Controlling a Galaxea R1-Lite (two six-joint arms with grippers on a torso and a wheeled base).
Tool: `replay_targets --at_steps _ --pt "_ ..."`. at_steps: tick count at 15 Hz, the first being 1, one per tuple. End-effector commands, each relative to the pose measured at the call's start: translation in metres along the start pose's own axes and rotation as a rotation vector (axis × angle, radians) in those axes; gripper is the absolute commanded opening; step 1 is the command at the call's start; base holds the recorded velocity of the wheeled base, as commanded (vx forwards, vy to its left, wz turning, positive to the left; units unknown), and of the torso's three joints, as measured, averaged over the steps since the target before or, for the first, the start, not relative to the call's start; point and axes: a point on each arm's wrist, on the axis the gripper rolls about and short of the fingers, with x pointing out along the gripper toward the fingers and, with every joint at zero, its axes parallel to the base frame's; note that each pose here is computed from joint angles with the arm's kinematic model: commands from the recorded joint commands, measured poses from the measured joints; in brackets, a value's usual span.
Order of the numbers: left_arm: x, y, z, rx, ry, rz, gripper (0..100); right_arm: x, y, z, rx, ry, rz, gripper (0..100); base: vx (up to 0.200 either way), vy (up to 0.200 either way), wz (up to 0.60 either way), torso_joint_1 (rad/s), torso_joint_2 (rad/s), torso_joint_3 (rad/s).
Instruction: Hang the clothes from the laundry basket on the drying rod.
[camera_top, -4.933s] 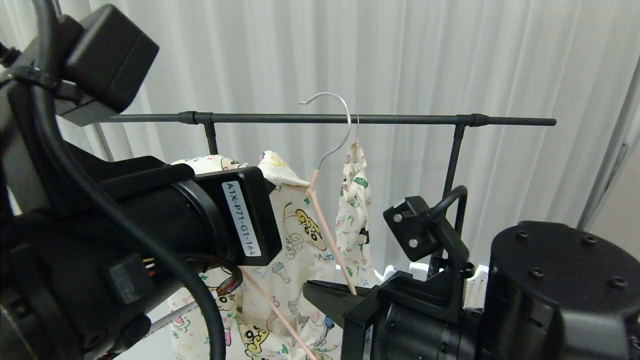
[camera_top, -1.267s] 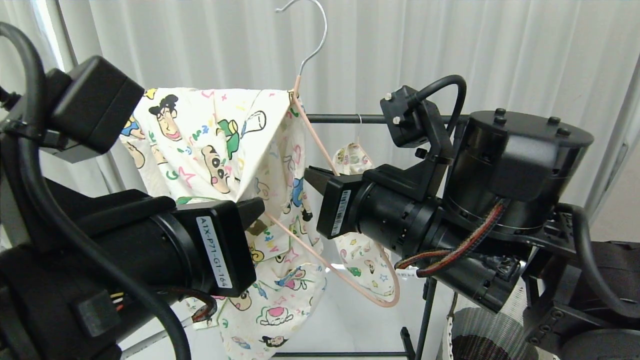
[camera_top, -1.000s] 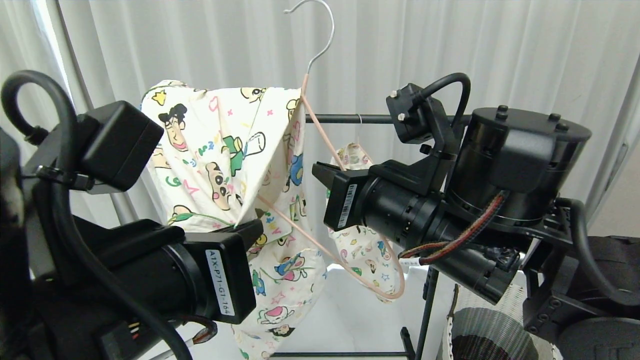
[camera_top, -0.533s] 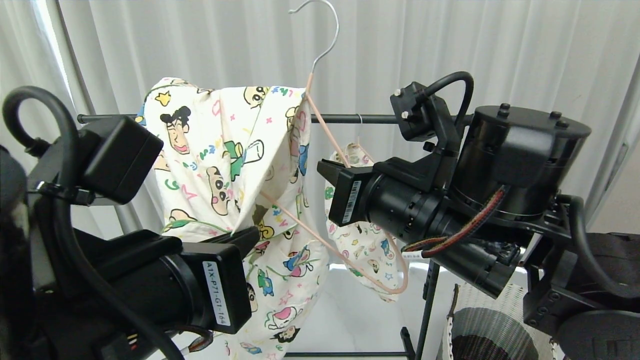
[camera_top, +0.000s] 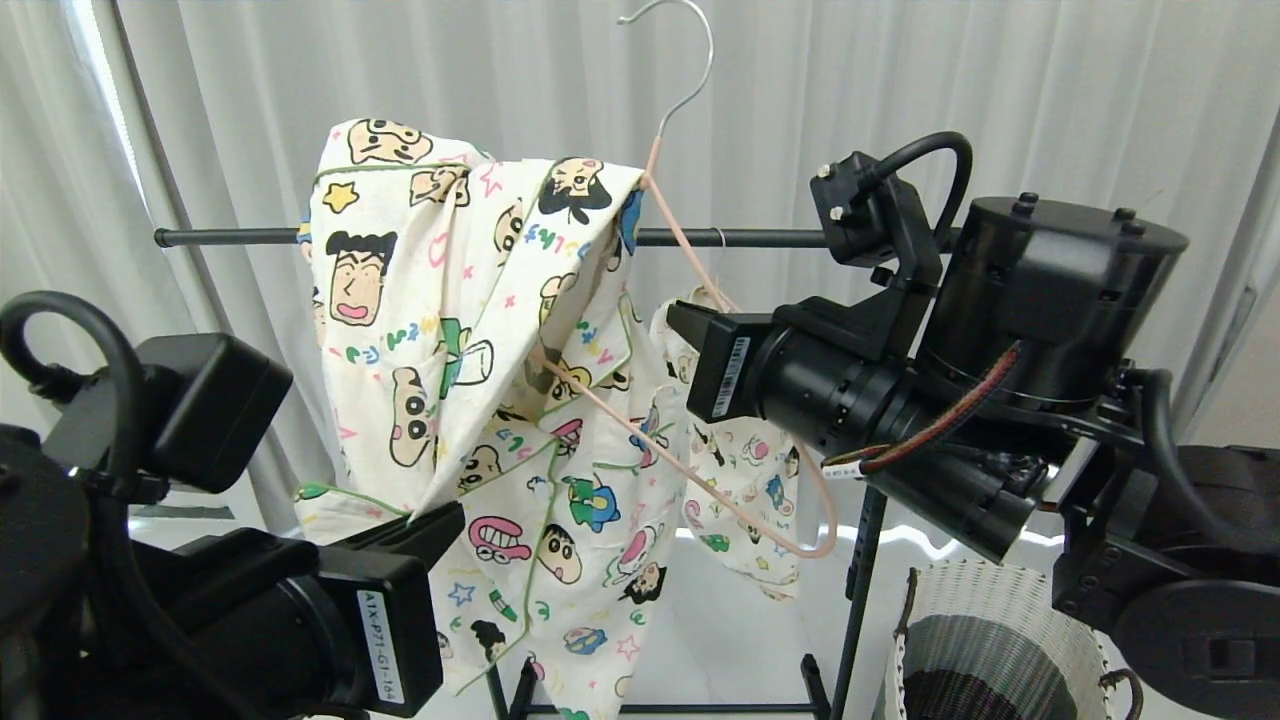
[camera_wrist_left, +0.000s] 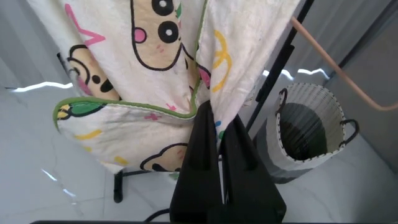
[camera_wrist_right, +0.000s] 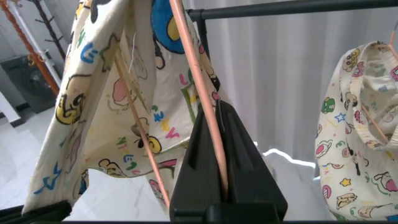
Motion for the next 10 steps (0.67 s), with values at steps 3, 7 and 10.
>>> replay_targets --at_steps 3,7,10 --pt "0.0 0.003 -0.005 0.011 0.011 0.008 0 0.0 -0.002 0.002 0.0 -0.007 -0.006 0 0.0 0.0 0.0 0.0 0.0 0.0" --pt "0.005 0.008 -0.005 0.005 0.013 0.048 0 -0.001 -0.005 0.0 -0.002 -0.003 -0.022 0 0.0 0.0 0.0 0.0 0.0 0.0" --pt "0.006 0.013 0.024 -0.036 -0.063 0.093 0 -0.011 -0.013 -0.008 -0.046 0.033 -0.051 0 0.0 0.0 0.0 0.0 0.0 0.0"
